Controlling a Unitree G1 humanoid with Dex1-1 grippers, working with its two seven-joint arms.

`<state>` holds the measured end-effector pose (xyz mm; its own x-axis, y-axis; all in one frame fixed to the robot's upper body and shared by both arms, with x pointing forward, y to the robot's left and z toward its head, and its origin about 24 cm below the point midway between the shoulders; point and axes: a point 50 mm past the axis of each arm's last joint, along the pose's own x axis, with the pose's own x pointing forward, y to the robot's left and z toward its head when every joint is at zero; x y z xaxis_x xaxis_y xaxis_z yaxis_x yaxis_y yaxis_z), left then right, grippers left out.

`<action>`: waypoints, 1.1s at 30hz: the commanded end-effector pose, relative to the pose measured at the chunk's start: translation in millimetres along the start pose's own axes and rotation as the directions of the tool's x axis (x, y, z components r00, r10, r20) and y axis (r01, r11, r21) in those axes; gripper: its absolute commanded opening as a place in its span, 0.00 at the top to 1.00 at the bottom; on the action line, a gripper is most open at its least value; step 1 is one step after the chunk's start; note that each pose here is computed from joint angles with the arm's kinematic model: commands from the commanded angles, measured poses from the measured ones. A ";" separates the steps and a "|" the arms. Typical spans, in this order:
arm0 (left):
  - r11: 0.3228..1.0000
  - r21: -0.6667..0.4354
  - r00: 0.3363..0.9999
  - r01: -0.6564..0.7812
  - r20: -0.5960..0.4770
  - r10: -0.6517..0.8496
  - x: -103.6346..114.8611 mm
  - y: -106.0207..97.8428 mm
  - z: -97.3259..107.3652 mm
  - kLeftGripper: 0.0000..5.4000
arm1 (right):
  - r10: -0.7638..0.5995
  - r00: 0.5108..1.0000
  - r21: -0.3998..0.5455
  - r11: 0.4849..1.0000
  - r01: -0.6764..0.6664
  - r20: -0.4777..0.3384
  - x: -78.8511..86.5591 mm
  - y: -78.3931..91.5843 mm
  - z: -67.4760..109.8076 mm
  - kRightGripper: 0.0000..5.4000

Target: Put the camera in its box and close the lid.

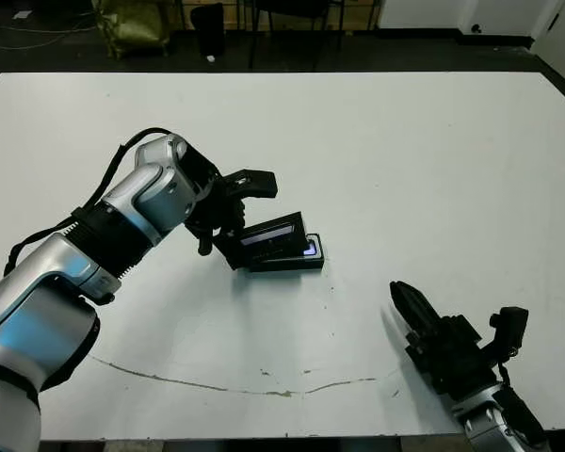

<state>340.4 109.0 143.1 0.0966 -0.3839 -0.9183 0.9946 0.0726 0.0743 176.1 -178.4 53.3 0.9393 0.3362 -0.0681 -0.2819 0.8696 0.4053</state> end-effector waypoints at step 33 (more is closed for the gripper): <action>0.994 0.078 0.997 0.075 -0.003 -0.075 34.7 -20.5 23.2 0.67 | -0.052 0.998 -0.022 0.998 0.051 -0.032 -10.2 -4.0 -7.3 1.00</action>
<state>336.2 89.7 142.5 0.1108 -0.3698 -0.9225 0.9938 0.0351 0.1053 169.8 -180.1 51.3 0.9455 0.3131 -0.0896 -0.2586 0.8890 0.3780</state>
